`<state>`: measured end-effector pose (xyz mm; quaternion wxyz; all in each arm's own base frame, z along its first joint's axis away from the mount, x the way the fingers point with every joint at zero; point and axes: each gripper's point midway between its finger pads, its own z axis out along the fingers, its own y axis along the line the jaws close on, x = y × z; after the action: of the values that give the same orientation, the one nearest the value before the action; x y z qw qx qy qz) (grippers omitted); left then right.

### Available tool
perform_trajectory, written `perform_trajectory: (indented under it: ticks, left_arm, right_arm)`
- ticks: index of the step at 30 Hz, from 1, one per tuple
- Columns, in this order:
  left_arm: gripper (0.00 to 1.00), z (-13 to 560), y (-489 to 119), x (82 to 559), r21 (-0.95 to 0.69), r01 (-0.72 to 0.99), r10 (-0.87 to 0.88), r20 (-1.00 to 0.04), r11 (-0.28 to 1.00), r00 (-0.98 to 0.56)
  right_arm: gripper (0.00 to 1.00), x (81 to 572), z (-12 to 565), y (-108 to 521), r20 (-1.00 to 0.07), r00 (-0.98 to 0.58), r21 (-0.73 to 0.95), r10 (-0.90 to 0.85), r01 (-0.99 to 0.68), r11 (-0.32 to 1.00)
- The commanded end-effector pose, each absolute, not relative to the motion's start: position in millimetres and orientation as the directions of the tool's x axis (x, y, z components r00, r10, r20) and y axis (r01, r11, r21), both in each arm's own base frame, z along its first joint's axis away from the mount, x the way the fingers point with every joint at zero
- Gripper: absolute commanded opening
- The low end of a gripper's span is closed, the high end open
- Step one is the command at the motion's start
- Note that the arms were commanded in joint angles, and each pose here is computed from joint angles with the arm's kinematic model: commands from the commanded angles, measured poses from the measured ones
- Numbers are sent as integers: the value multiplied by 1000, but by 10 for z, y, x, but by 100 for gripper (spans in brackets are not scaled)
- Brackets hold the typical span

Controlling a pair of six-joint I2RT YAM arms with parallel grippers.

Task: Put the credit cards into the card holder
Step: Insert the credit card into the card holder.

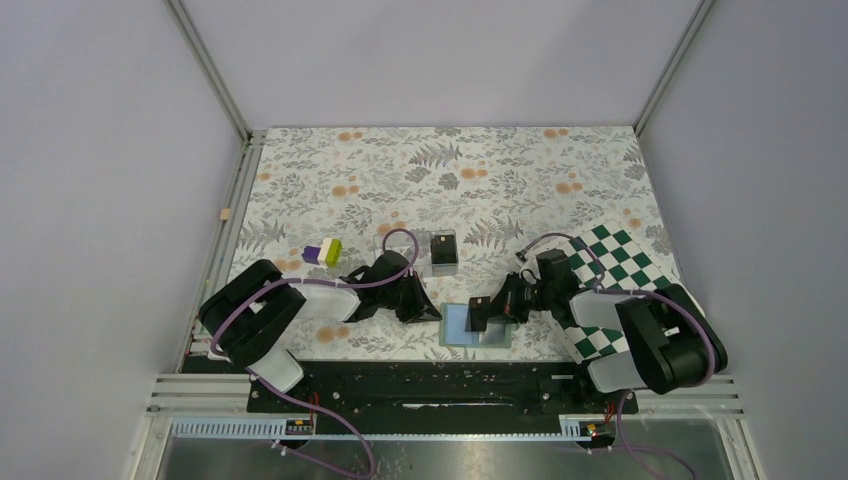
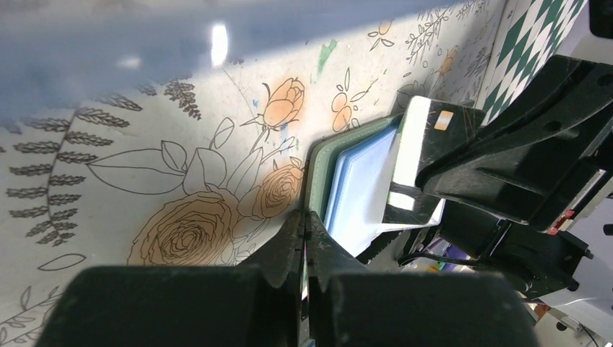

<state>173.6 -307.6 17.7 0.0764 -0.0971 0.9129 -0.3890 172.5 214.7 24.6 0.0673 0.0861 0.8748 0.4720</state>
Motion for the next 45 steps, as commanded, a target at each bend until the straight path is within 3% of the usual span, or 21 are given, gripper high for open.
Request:
perform_trajectory:
  ticks: [1, 18, 28, 45]
  left_arm:
    - [0, 72, -3072, 1612, -698, -163, -230, -4, 698, -973]
    - [0, 35, -3102, 1589, -693, -152, -214, -2, 704, -977]
    - [0, 19, -3104, 1585, -687, -151, -209, -1, 711, -978]
    - [0, 21, -3138, 1563, -681, -143, -192, 3, 718, -981]
  right_arm:
    - [0, 1611, 225, 2044, -21, -972, 798, 232, 123, 590]
    - [0, 1421, 125, 2060, 86, -968, 809, 237, 207, 550]
    - [0, 1264, 24, 2014, 167, -966, 763, 200, 255, 594]
    - [0, 1330, 30, 2261, 138, -982, 778, 131, 189, 599]
